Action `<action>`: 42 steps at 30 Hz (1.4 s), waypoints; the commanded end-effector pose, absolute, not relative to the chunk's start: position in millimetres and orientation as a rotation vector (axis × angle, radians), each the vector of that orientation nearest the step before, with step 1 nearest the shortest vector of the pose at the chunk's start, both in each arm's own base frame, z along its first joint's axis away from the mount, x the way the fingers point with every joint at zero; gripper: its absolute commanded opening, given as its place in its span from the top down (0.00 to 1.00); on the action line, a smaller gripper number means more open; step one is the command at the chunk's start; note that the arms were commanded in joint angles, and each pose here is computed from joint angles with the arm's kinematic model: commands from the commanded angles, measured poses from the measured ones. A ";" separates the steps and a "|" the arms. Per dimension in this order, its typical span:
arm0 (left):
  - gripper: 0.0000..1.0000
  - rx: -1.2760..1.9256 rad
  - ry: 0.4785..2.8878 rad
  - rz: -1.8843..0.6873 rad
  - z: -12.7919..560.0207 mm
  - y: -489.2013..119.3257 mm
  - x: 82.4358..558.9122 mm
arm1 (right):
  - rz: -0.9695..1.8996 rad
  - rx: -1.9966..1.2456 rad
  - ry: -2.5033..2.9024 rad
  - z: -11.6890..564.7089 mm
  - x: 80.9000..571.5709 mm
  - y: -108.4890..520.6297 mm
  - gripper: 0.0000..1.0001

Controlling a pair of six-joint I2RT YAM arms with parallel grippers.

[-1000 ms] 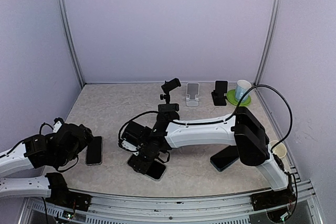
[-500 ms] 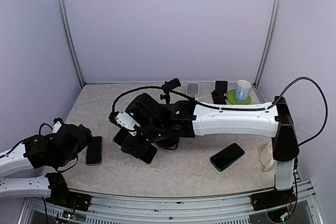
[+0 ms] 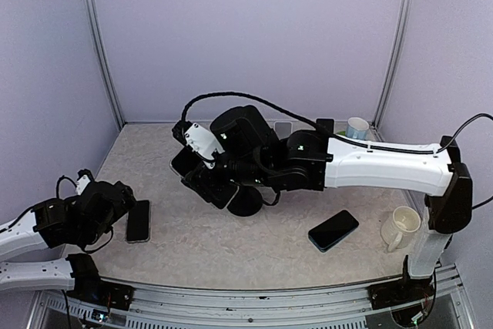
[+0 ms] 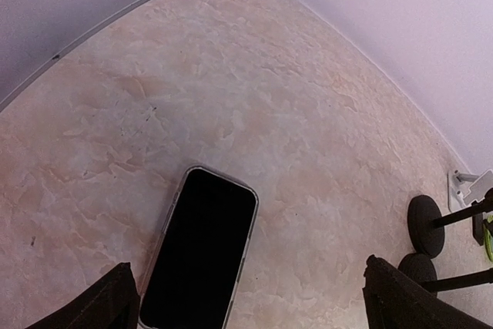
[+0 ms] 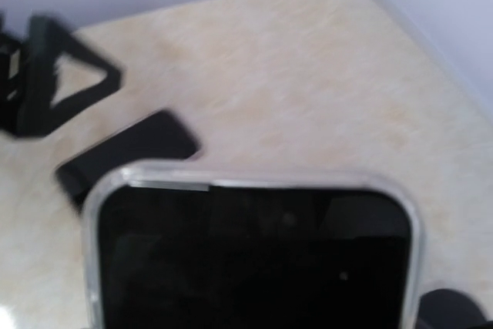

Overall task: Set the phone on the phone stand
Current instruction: Pick up the phone at the center of the board, then place the phone on the phone stand.

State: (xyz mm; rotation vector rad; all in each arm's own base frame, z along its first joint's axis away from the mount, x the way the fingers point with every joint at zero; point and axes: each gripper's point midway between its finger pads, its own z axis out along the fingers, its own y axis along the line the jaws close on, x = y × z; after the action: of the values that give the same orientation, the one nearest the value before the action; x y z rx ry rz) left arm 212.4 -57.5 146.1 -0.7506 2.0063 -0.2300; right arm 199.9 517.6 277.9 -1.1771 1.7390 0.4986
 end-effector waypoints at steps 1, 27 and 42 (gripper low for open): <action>0.01 -0.678 1.943 -0.230 172.5 -60.4 221.3 | 0.440 -0.983 1.622 348.2 218.2 493.4 0.67; 0.01 -0.225 1.855 -0.302 188.8 -115.6 254.6 | 0.157 -0.461 1.618 408.0 330.5 322.9 0.68; 0.01 -0.119 1.755 -0.314 192.6 -132.7 269.7 | 0.092 -0.224 1.551 405.0 394.1 237.2 0.70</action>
State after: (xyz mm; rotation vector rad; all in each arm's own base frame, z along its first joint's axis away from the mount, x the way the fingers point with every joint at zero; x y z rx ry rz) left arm 264.8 -125.5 183.2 -0.1612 1.8036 -0.2938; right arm 386.9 256.8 370.5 -0.3405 1.6697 0.0262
